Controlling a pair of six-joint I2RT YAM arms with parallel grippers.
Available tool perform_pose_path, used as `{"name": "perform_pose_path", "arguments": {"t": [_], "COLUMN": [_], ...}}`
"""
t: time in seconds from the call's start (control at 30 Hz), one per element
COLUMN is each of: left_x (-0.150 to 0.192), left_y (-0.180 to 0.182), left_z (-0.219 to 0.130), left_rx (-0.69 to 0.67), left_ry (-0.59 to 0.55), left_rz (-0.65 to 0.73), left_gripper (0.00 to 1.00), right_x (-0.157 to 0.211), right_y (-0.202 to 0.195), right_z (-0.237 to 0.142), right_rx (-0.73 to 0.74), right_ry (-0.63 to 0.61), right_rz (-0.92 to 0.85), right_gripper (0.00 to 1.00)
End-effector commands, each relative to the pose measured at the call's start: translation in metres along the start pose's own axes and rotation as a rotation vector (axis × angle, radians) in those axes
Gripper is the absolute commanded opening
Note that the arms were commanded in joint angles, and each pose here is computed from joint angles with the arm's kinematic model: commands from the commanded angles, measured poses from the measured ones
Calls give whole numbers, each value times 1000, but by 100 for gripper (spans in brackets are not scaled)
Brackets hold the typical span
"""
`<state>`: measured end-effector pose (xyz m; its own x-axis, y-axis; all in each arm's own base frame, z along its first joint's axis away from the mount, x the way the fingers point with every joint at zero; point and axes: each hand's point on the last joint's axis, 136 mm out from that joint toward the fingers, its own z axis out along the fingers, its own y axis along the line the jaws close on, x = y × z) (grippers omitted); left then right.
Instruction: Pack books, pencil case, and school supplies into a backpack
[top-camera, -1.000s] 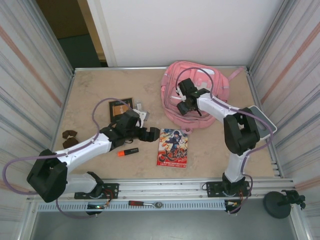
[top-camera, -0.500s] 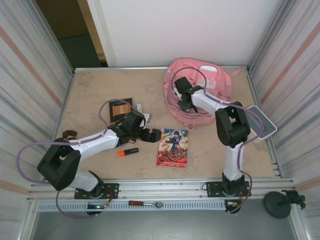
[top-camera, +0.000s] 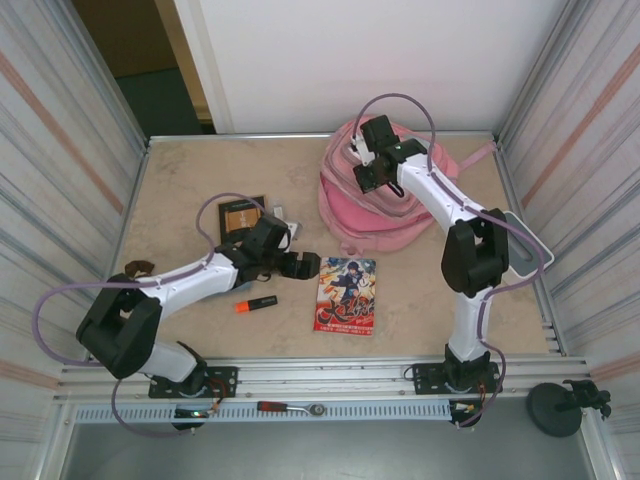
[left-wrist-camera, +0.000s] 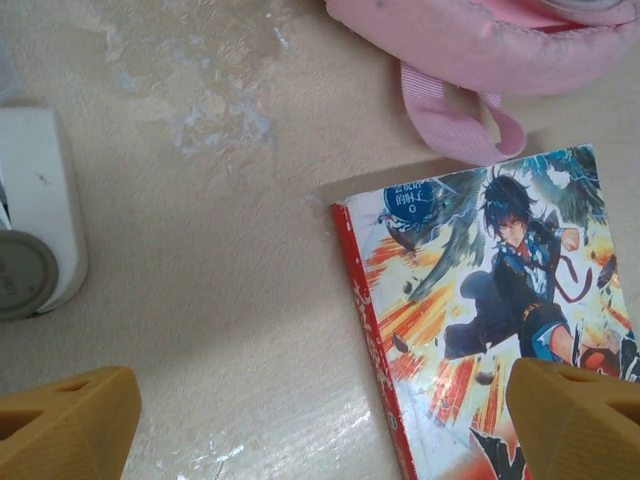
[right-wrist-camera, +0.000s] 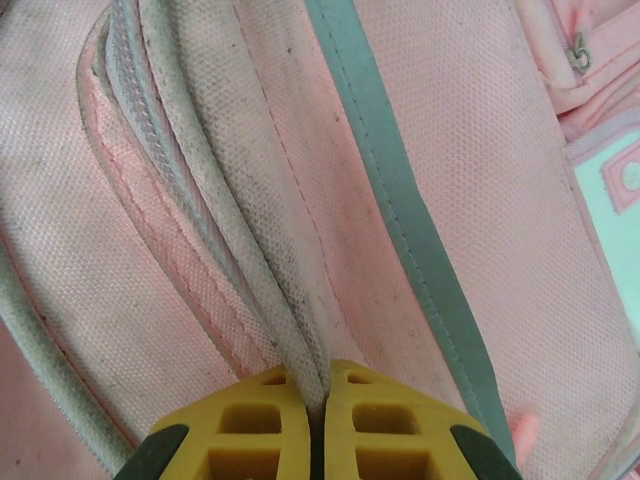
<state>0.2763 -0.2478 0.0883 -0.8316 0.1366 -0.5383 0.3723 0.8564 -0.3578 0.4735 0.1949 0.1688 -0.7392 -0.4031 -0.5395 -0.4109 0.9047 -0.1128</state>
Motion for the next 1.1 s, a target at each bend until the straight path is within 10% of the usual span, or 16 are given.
{"name": "perform_pose_path", "arguments": {"t": [0.0,0.33,0.53,1.07], "left_x": [3,13,30,82], "left_y": [2,-21,-28,-48], "left_z": [-7,7,16,40], "left_rx": [-19,41,92,186], "left_ry": [-12,57,107,226], "left_rz": [-8,12,-6,-81], "left_gripper": [94,94,94,60], "right_x": [-8,37,130,251], "right_y": [11,4,42,108], "right_z": [-12,-29,-48,-42], "right_rx": [-59,-58,-272,-439], "right_ry": [-10,77,129,231], "right_rz": [31,177,453,683], "right_gripper": [1,56,75,67]}}
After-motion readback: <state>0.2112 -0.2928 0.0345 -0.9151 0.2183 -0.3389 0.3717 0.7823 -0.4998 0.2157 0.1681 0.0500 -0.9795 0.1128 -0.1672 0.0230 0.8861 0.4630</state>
